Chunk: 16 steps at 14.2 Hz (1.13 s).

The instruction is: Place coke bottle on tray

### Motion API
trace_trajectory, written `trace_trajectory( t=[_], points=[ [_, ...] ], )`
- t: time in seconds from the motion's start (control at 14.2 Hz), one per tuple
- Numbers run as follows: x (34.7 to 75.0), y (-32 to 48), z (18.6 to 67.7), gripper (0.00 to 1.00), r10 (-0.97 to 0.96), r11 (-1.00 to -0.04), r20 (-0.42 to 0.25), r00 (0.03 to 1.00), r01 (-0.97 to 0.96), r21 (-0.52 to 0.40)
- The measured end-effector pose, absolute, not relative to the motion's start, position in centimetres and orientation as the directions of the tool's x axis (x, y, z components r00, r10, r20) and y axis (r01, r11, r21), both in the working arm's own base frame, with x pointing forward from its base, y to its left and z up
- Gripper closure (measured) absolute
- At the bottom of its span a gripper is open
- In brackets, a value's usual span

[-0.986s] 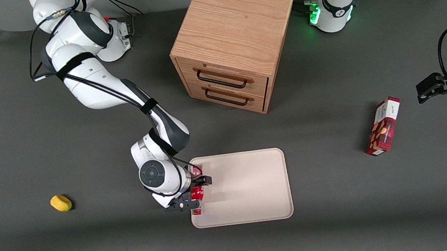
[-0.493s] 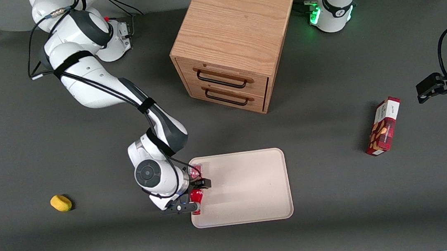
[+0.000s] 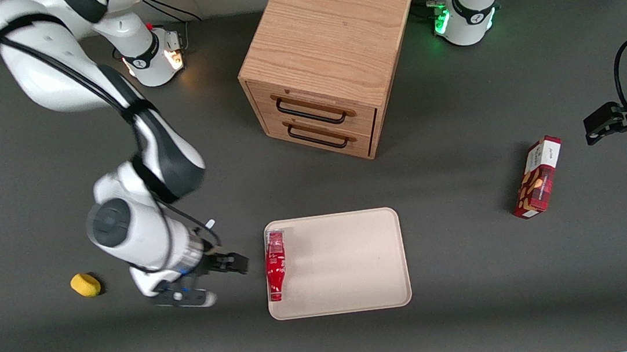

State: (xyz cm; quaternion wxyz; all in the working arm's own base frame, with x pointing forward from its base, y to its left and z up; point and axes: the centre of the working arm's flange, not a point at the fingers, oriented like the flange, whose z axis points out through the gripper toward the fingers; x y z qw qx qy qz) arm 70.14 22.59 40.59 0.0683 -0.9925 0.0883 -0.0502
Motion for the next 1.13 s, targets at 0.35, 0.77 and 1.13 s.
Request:
trace_trajectory(
  t=[0.35,0.77,1.13],
  points=[
    [62.1,14.5,50.0,0.00,-0.199,-0.980,0.044,0.979,-0.198,-0.018],
    [56.0,4.8,56.3,0.00,-0.111,-0.994,0.008,0.994,-0.111,-0.007],
    [55.3,3.9,56.9,0.00,-0.098,-0.995,0.006,0.995,-0.098,0.001]
  ],
)
